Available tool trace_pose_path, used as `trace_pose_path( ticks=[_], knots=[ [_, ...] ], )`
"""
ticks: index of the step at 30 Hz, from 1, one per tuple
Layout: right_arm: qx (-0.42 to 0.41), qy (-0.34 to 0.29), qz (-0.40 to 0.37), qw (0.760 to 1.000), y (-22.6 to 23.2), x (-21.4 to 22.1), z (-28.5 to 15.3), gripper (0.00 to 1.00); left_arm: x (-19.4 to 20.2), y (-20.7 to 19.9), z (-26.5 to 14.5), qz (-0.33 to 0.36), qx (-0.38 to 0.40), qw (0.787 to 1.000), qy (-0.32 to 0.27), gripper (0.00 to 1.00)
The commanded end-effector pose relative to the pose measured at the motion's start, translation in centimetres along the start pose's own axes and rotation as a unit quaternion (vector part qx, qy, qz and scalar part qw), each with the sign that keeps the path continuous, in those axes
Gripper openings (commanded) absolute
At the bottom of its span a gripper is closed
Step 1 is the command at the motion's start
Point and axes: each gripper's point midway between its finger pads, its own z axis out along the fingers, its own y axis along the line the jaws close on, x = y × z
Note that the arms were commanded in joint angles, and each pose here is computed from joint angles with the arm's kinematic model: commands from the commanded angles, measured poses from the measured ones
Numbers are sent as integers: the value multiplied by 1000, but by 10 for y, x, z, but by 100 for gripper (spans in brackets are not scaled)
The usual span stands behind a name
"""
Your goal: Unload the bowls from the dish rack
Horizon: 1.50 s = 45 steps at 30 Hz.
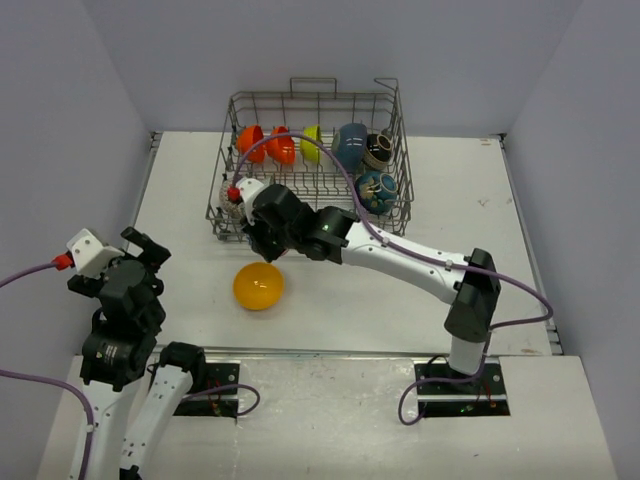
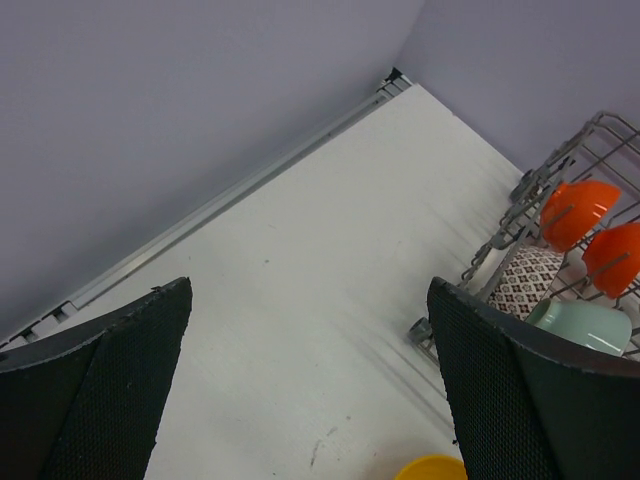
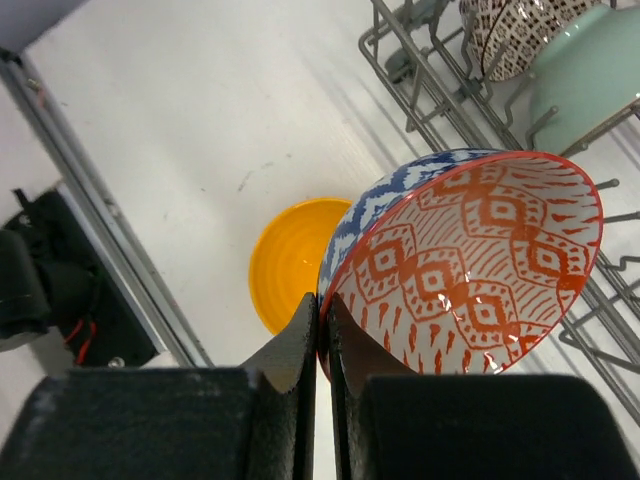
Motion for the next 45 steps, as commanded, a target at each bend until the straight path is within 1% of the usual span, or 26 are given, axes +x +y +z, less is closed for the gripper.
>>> trace_pose_path(
  ticks=[1,3,5,6,8,9,15,19,28,32,37,40,41,43,45],
  knots=[
    [74,-4,-45,996,-8,-8,-5,0,-14,11,-4,-28,-29,999,-20,100],
    [81,19,-64,994,2,6,0,0,-14,11,-4,-29,-30,999,-20,100],
    [83,30,-77,993,11,9,2,0,-14,11,-3,-29,-30,999,-21,100],
    [90,56,-87,991,11,23,8,0,-14,12,-4,-28,-30,999,-21,100],
    [88,70,-102,988,21,29,12,0,-15,12,-4,-31,-30,999,-23,100],
    [90,95,-110,985,22,43,20,0,-15,13,-5,-31,-32,999,-23,100],
    [70,132,-144,978,45,66,37,0,-17,15,-6,-38,-33,998,-27,100],
    [78,161,-163,970,45,82,55,0,-17,15,-6,-38,-34,998,-27,100],
    [89,192,-189,959,40,97,75,0,-15,13,-5,-33,-31,999,-25,100],
    [89,202,-195,956,41,105,80,8,-15,12,-5,-33,-28,999,-24,100],
    [88,209,-204,952,43,112,83,11,-15,11,-4,-32,-27,999,-23,100],
    [89,213,-206,951,44,115,85,17,-15,11,-4,-32,-27,999,-23,100],
    [88,214,-207,951,45,116,85,25,-14,11,-4,-31,-26,999,-22,100],
    [89,210,-208,951,47,115,84,37,-14,11,-4,-31,-26,999,-22,100],
    [87,210,-210,951,50,116,84,44,-15,11,-4,-31,-26,999,-23,100]
  ],
)
